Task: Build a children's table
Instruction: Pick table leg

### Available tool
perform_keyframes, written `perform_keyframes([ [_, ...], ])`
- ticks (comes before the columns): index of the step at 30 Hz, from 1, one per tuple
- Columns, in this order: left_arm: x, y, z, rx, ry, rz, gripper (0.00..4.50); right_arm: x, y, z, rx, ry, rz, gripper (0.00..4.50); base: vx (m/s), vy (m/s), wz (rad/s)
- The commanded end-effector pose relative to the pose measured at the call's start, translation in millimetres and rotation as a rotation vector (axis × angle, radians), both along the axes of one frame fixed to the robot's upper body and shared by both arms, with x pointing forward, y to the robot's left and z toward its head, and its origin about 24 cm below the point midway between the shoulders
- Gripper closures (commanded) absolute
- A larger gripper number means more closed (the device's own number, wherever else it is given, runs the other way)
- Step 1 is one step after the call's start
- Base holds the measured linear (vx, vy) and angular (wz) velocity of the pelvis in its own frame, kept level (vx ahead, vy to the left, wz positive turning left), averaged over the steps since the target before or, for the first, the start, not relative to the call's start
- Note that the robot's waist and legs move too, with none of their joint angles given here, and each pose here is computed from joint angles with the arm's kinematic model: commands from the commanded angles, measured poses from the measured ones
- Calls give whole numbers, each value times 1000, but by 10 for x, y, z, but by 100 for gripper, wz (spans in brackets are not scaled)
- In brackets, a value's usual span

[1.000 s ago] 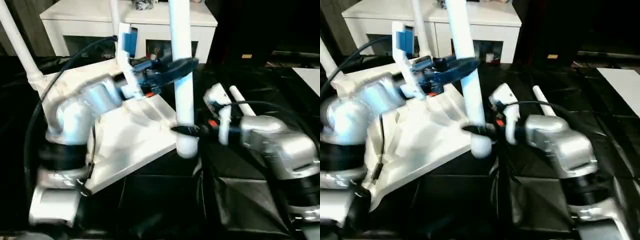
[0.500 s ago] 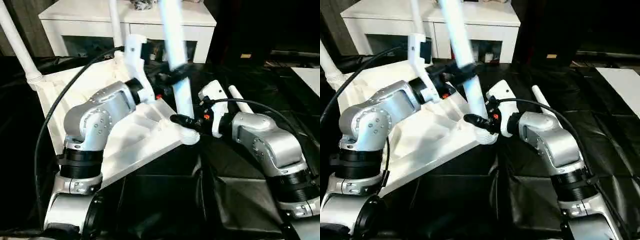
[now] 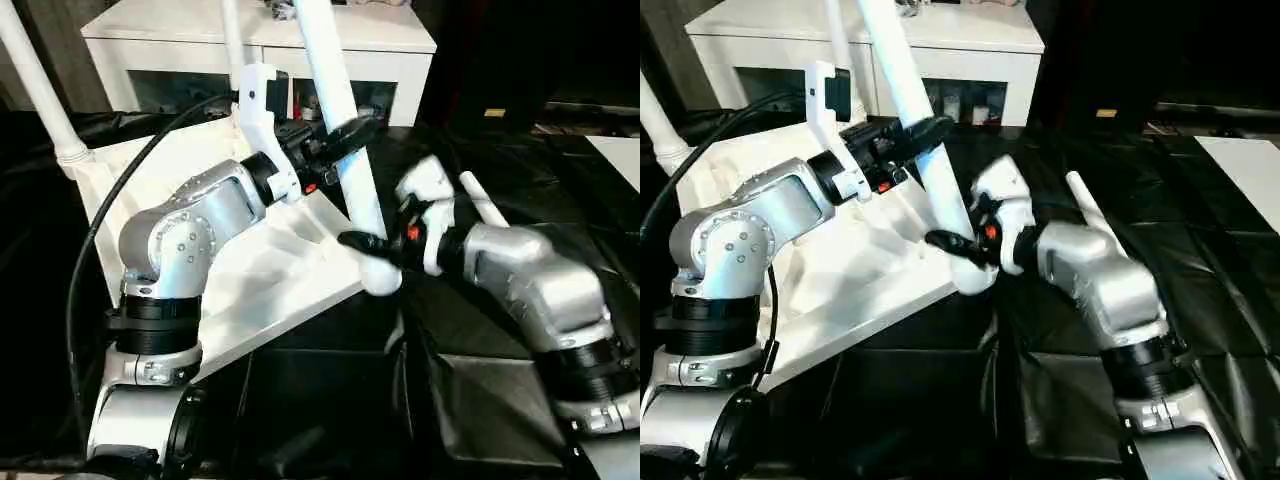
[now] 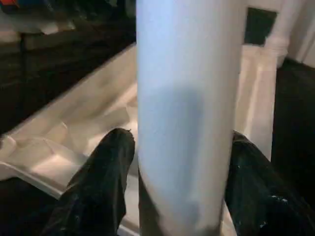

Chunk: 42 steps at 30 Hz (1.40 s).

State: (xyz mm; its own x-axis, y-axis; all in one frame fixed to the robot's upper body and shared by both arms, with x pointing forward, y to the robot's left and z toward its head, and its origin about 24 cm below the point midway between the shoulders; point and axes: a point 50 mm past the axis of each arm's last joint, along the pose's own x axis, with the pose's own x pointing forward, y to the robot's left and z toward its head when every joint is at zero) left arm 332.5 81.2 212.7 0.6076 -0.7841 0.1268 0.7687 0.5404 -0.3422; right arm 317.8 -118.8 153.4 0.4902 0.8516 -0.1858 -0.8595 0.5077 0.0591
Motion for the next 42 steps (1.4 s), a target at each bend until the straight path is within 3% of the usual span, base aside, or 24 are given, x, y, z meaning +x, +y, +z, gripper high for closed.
perform_keyframes([
  [1, -9, -32, 97, 9, -32, -26, 275, 16, -86, 25, 14, 24, -4, 145, 0, 0, 0],
  [5, -14, -46, 131, 9, -43, -47, 275, -7, -159, 37, -13, 48, 23, 118, 0, 0, 0],
  [14, -71, -84, 146, 46, -78, -137, 275, -105, -247, 3, -44, 120, 98, 116, 0, 0, 0],
  [38, -163, -155, 151, 104, -129, -251, 275, -131, -178, -85, -50, 159, 117, 116, 0, 0, 0],
  [42, -182, -166, 152, 120, -144, -281, 275, -139, -160, -97, -46, 169, 132, 150, 0, 0, 0],
])
